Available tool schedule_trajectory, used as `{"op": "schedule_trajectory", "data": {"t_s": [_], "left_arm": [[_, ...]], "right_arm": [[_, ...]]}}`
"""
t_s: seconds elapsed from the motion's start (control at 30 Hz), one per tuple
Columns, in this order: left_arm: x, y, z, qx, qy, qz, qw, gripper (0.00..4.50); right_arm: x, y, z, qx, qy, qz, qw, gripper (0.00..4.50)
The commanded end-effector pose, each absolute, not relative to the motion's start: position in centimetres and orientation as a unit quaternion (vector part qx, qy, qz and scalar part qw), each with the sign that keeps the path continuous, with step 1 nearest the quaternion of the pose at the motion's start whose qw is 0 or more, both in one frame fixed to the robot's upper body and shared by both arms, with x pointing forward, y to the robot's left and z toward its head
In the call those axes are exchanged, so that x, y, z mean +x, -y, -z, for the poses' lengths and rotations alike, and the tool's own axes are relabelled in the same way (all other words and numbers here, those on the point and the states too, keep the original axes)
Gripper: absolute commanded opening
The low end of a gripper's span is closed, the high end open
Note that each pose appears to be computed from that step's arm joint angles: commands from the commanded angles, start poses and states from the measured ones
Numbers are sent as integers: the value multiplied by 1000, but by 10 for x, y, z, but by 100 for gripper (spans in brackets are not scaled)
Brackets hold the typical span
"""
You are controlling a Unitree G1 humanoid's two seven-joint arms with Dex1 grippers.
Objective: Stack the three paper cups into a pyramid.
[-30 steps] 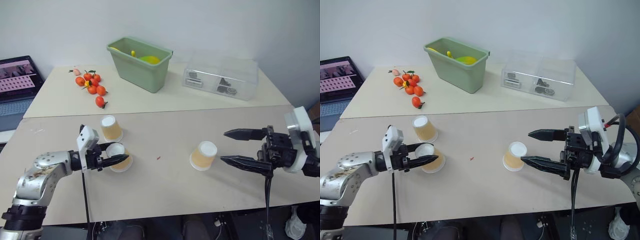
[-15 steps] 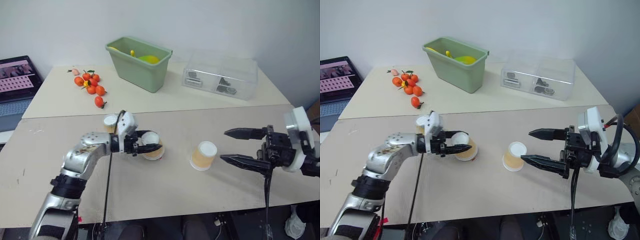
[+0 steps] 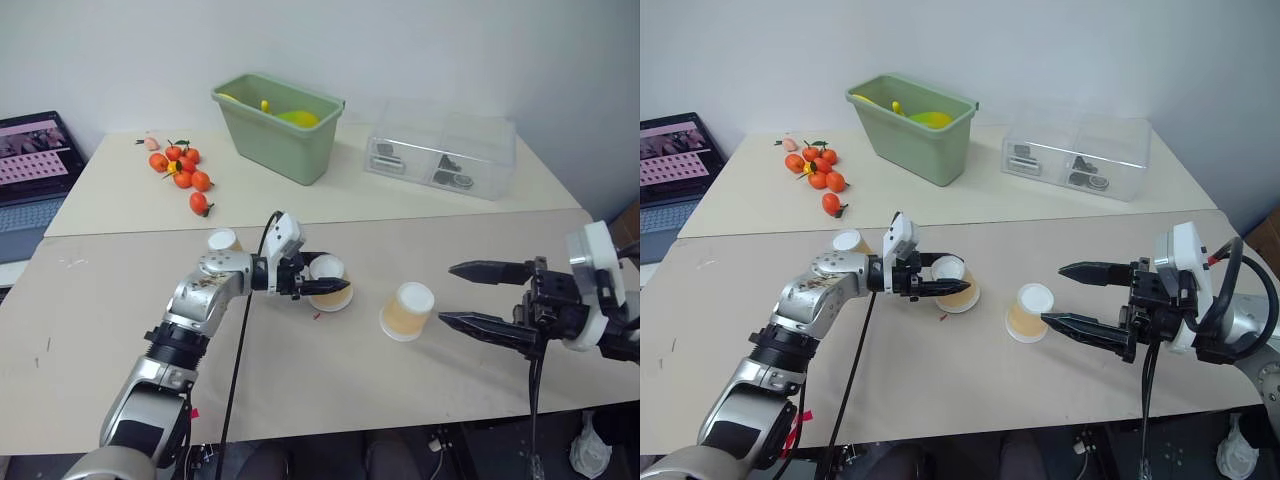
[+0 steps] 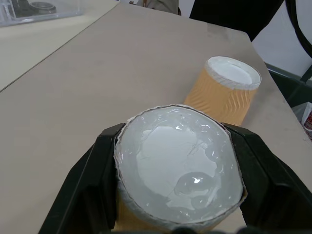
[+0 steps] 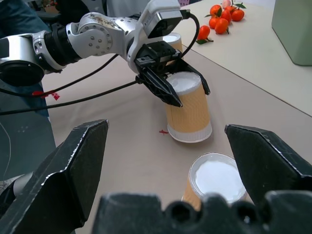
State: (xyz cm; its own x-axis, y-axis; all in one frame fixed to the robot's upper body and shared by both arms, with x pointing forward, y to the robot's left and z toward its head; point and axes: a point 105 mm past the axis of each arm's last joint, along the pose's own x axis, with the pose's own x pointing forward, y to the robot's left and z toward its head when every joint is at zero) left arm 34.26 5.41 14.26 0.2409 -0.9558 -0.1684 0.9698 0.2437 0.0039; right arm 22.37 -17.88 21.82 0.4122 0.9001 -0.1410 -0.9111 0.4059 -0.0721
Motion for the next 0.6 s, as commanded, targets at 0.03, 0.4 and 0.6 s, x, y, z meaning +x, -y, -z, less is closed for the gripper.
{"op": "schedule_trajectory", "data": {"t_s": [0.03, 0.4, 0.6], "left_arm": [[349, -47, -152, 66, -40, 617, 783, 359], [342, -55, -187, 19, 19, 612, 791, 446], [323, -73, -212, -6, 40, 589, 807, 446]], "right_arm": [[221, 177, -231, -90, -4, -539, 837, 450], [224, 177, -231, -85, -1, -541, 837, 450], [226, 177, -231, -82, 0, -545, 835, 450]]}}
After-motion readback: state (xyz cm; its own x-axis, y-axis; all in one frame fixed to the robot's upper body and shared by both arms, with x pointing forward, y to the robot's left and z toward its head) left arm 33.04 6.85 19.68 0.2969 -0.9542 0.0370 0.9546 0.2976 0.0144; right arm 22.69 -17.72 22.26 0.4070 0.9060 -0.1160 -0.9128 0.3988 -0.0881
